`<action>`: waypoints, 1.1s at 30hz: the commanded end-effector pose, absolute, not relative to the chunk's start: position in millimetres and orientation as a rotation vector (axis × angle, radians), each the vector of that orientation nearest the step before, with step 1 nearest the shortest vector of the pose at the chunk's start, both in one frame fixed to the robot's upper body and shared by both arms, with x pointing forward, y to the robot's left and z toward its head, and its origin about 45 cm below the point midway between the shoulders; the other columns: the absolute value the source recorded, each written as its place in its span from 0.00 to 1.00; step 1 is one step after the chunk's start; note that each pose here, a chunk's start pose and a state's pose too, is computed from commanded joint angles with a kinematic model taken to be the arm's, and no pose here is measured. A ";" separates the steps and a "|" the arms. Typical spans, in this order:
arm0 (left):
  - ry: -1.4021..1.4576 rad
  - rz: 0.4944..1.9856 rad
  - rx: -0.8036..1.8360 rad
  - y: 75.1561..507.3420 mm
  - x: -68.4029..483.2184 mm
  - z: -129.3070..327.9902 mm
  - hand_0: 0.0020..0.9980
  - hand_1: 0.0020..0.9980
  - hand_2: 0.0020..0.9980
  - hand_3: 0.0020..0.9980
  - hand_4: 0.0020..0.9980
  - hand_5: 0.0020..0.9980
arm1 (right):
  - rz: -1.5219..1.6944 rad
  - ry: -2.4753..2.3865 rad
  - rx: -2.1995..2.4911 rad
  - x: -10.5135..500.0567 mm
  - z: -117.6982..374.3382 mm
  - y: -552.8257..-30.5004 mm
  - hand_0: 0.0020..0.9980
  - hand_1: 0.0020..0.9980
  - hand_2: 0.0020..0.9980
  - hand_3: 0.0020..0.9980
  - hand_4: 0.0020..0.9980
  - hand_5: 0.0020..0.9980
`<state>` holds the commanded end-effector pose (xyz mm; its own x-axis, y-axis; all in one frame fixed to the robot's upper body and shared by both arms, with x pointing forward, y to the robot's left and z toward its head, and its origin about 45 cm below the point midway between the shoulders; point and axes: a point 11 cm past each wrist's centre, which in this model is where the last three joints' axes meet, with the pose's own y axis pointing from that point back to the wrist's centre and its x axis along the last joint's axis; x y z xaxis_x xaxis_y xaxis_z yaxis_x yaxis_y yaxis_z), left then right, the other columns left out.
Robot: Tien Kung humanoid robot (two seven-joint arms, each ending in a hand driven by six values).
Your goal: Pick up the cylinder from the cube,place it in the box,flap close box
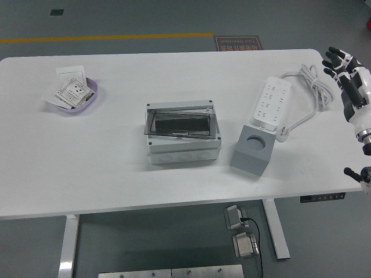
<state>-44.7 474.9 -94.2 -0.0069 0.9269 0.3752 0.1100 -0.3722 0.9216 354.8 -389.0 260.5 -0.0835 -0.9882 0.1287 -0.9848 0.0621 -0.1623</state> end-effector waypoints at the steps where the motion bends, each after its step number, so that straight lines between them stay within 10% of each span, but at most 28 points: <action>1: 1.104 1.457 1.559 474.9 -44.8 -94.2 0.61 0.67 0.60 0.59 0.63 0.26 | -0.324 2.278 -2.114 354.7 260.5 -389.1 0.89 0.85 0.89 0.95 1.00 0.94; 19: 1.102 1.455 1.560 474.2 -44.7 -94.5 0.61 0.67 0.61 0.59 0.63 0.26 | -0.320 2.282 -2.071 354.0 263.8 -393.4 0.84 0.81 0.99 1.00 1.00 1.00; 20: 1.102 1.455 1.560 474.3 -44.7 -94.4 0.61 0.67 0.61 0.59 0.63 0.26 | -0.318 2.284 -2.065 353.9 264.0 -394.0 0.70 0.80 0.99 1.00 1.00 1.00; 25: 1.101 1.456 1.562 475.0 -45.0 -94.1 0.61 0.67 0.61 0.59 0.63 0.26 | -0.306 2.293 -2.035 353.5 264.6 -396.7 0.70 0.80 0.99 1.00 1.00 1.00; 26: 1.100 1.456 1.562 475.0 -45.0 -94.1 0.61 0.67 0.61 0.59 0.63 0.27 | -0.305 2.294 -2.030 353.4 264.8 -397.0 0.36 0.73 0.99 1.00 1.00 1.00; 33: 1.098 1.455 1.563 475.1 -44.8 -94.1 0.61 0.67 0.61 0.59 0.64 0.27 | -0.305 2.296 -2.019 353.3 265.8 -397.5 0.22 0.66 0.98 1.00 1.00 1.00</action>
